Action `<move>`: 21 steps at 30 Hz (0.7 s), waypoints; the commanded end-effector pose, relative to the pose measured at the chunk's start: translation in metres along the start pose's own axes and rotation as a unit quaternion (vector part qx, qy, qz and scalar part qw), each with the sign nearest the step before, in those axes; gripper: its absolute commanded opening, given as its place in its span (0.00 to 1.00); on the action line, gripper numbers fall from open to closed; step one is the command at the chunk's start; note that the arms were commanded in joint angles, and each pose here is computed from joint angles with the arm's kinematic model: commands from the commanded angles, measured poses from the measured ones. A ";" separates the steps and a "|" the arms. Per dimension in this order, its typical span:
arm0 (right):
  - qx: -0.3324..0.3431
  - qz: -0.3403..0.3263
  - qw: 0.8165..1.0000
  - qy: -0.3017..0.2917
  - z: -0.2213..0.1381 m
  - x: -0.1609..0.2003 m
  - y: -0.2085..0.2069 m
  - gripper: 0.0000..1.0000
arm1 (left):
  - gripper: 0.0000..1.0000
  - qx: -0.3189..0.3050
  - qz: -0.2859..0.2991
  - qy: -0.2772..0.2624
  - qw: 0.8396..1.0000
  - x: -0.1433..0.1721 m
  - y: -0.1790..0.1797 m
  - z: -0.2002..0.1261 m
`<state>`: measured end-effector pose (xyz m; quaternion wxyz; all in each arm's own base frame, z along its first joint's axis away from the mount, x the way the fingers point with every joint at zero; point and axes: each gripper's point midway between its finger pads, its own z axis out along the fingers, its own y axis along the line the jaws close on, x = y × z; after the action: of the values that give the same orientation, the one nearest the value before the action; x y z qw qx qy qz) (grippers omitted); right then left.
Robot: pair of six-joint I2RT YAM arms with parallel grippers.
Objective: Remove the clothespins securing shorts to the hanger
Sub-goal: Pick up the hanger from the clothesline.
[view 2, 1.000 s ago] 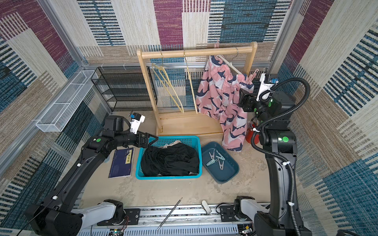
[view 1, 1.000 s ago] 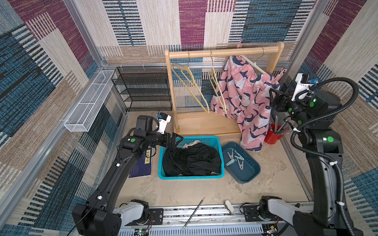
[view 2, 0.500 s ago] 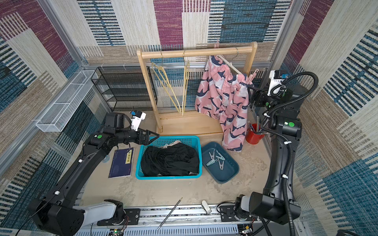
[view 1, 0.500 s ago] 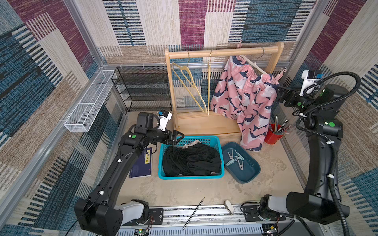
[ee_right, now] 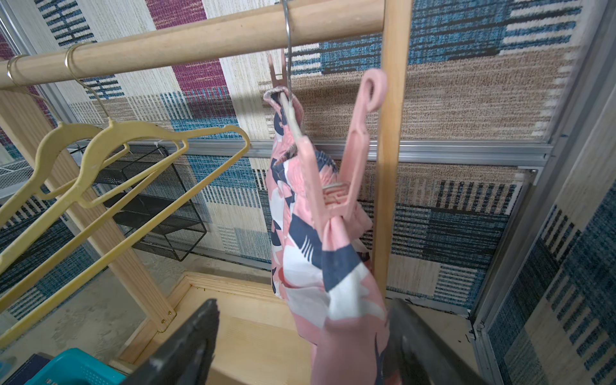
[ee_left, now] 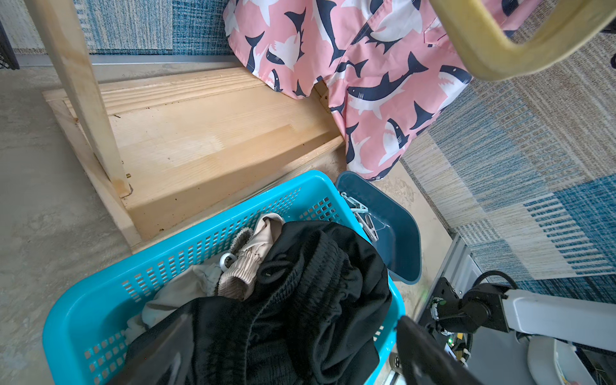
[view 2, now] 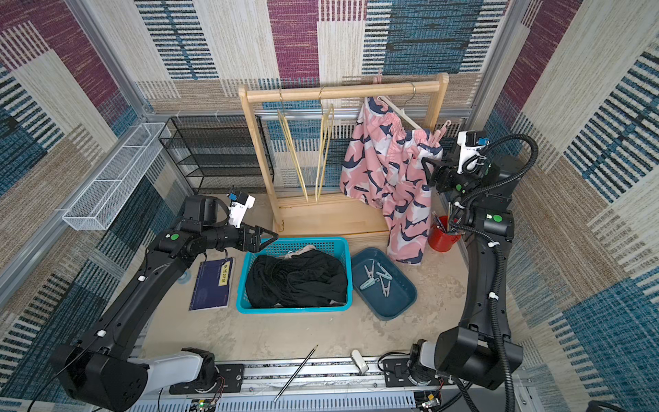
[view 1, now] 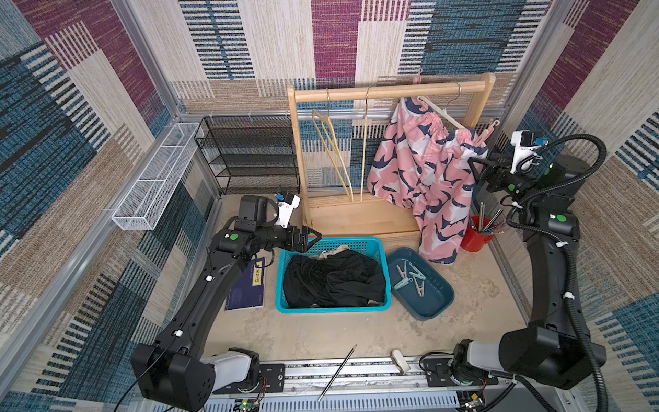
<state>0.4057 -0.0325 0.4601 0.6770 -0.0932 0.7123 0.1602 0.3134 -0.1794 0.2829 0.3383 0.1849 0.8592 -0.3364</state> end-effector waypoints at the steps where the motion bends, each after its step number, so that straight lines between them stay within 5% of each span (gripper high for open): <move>1: -0.017 -0.034 0.999 -0.038 0.000 -0.016 0.006 0.80 | 0.97 0.005 0.001 0.000 1.000 -0.001 -0.003 -0.002; 13: -0.054 -0.034 0.997 -0.042 0.021 -0.012 -0.001 0.73 | 0.97 0.002 0.000 0.002 1.000 0.000 -0.002 -0.002; 21: -0.085 -0.024 0.995 -0.041 0.032 -0.012 -0.002 0.57 | 0.97 -0.001 0.001 0.001 1.000 -0.002 0.000 -0.002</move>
<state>0.4384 -0.0282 0.4590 0.6891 -0.1451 0.6813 0.1996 0.3136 -0.1786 0.2833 0.3379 0.1836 0.8599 -0.3356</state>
